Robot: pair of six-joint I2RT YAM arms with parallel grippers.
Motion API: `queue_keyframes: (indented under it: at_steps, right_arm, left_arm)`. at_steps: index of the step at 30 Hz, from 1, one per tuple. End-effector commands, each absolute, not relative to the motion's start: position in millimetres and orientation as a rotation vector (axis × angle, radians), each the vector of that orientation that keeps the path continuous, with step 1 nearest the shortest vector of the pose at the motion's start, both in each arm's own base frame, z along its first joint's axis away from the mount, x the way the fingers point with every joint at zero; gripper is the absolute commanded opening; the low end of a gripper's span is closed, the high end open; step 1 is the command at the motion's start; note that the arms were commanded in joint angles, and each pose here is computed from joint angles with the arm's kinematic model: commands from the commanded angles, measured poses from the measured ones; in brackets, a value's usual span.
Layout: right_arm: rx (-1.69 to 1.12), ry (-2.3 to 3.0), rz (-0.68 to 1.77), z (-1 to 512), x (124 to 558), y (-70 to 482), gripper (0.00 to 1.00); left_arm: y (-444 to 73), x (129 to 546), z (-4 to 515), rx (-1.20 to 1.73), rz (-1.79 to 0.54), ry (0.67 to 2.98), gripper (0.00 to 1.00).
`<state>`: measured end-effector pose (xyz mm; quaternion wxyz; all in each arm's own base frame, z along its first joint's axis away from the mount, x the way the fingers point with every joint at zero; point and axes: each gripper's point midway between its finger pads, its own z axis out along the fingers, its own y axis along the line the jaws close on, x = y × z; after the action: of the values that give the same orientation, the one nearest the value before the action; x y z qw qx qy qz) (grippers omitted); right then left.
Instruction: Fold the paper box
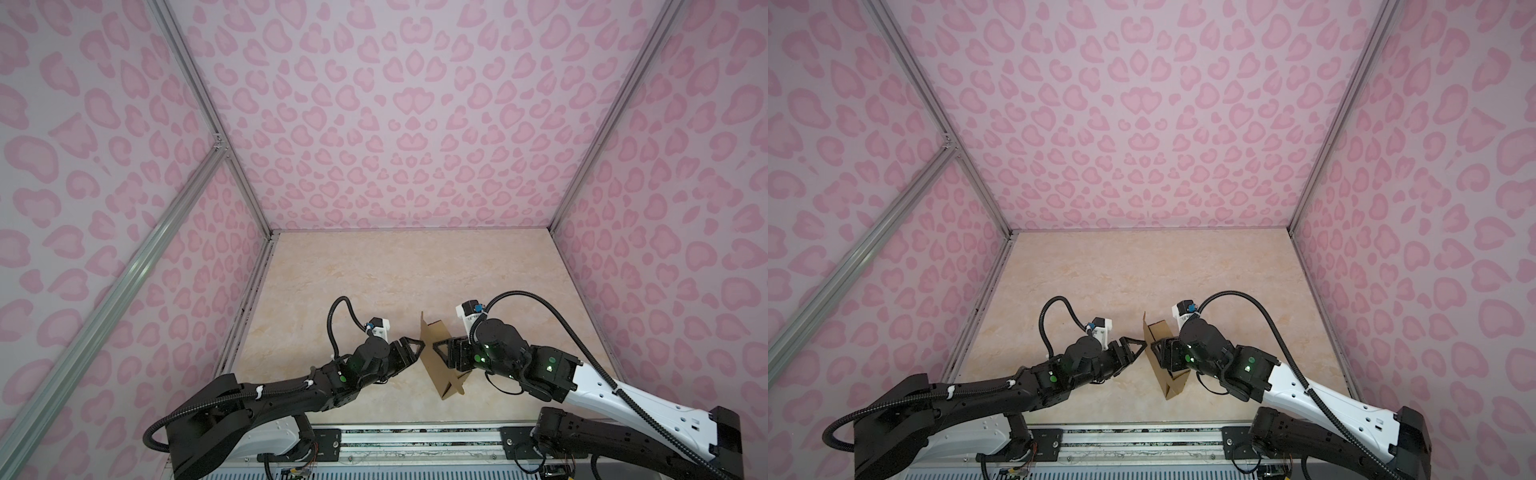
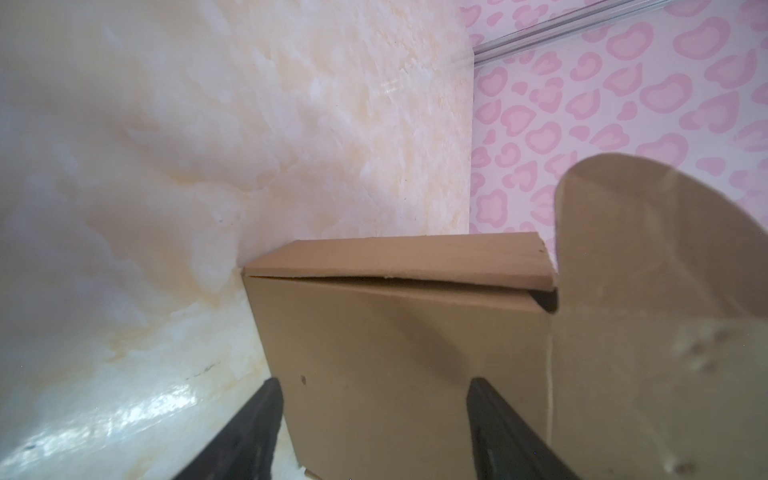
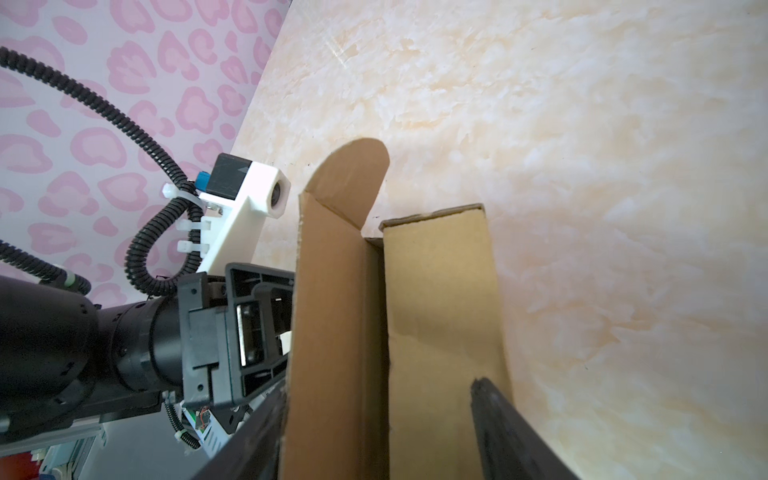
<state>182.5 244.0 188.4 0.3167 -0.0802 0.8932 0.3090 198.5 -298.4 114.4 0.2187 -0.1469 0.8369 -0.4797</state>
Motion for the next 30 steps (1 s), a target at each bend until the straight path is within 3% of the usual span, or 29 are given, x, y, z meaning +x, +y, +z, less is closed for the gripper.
queue_keyframes:
  at_steps: [1, 12, 30]
  right_arm:
    - [-0.210, 2.348, 0.777, 188.2, 185.0, 239.2, 0.69]
    - [-0.128, 2.324, 0.695, 186.2, 192.3, 215.8, 0.69]
    - [-0.126, 2.339, 0.926, 181.4, 175.4, 253.1, 0.69]
  left_arm:
    - [-301.9, 200.5, 121.1, -0.409, -1.369, 2.283, 0.73]
    - [-303.7, 199.2, 118.2, -0.410, -1.372, 2.291, 0.72]
    - [-303.6, 199.0, 115.4, -0.419, -1.374, 2.291, 0.72]
